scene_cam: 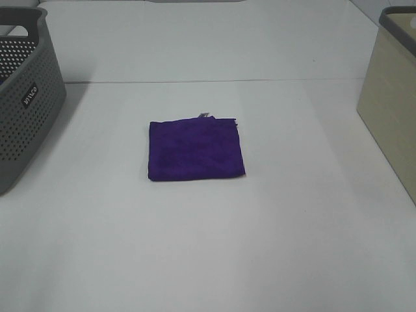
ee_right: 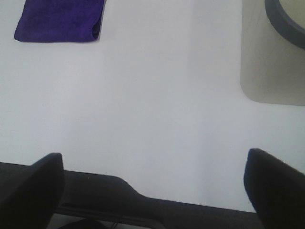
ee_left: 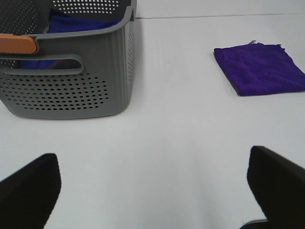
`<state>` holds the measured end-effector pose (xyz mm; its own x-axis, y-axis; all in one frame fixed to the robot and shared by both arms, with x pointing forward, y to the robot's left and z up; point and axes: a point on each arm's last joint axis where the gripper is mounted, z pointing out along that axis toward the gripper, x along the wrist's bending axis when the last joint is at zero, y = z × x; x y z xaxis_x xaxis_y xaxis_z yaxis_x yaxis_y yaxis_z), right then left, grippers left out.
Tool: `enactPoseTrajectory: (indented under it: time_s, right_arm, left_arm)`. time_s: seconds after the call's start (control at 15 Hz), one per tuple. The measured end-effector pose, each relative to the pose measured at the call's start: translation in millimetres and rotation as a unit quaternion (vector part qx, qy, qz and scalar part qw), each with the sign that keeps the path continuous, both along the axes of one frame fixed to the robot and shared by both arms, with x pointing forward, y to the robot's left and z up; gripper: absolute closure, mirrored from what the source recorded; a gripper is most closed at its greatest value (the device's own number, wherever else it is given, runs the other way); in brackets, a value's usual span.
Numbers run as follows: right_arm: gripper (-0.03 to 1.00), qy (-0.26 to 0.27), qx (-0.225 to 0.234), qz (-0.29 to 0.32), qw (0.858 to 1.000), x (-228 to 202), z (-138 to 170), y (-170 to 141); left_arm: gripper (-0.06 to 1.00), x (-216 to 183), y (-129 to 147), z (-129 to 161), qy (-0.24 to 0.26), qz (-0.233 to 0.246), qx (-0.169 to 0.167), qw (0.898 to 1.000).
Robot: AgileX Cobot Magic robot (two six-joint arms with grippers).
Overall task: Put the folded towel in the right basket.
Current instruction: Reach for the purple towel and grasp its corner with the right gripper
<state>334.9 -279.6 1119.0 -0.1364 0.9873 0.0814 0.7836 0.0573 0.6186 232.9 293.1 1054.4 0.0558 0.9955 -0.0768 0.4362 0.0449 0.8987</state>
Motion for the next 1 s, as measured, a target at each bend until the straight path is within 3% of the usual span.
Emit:
enactPoseTrajectory:
  time_s: [0.27, 0.4, 0.53, 0.73, 1.0]
  right_arm:
    - [-0.01, 0.086, 0.003, 0.003, 0.996, 73.7, 6.9, 12.4]
    - [-0.01, 0.158, 0.019, 0.007, 0.987, 110.1, -18.0, 21.8]
    - [-0.01, 0.187, 0.048, 0.018, 0.981, 128.6, -34.5, 30.5]
    - [-0.01, 0.176, 0.142, 0.044, 0.973, 174.4, -66.9, 52.7]
    - [-0.01, 0.215, 0.162, 0.049, 0.962, 242.1, -127.8, 66.2]
  left_arm:
    - [-0.05, 0.0, 0.0, 0.0, 0.000, 0.000, 0.000, 1.000]
    - [-0.05, 0.0, 0.0, 0.0, 0.000, 0.000, 0.000, 1.000]
    - [-0.05, 0.0, 0.0, 0.0, 0.000, 0.000, 0.000, 1.000]
    - [-0.05, 0.0, 0.0, 0.0, 0.000, 0.000, 0.000, 1.000]
    - [-0.05, 0.0, 0.0, 0.0, 0.000, 0.000, 0.000, 1.000]
